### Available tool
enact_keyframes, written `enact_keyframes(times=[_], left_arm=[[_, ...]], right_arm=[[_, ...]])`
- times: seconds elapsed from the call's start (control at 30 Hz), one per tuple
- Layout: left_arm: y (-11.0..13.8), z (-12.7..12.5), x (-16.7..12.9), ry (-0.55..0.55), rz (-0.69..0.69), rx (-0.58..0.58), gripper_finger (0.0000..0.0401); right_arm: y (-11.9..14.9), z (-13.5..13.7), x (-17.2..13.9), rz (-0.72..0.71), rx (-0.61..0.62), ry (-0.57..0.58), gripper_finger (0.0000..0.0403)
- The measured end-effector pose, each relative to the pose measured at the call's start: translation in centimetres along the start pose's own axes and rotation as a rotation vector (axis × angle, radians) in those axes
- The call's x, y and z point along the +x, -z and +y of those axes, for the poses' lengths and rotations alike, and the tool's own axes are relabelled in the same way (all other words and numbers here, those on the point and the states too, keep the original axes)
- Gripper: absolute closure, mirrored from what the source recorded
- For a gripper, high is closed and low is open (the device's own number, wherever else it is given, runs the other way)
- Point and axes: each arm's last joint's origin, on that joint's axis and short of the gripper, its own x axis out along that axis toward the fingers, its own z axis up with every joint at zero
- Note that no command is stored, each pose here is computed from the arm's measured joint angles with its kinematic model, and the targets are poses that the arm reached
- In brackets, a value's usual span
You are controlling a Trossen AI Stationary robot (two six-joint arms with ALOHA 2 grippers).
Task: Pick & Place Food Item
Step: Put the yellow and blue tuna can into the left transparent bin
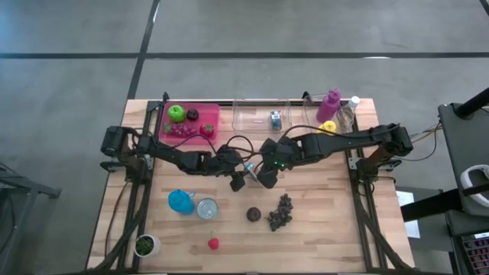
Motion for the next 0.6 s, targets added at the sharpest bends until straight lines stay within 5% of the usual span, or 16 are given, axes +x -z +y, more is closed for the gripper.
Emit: enact_keyframes(times=[0.6], left_arm=[[-1.0,0.3,-3.1,0.072,0.077,-0.002,0.0154]], right_arm=[[-0.3,-0.2,4.1,0.119,0.118,-0.014,0.0161]])
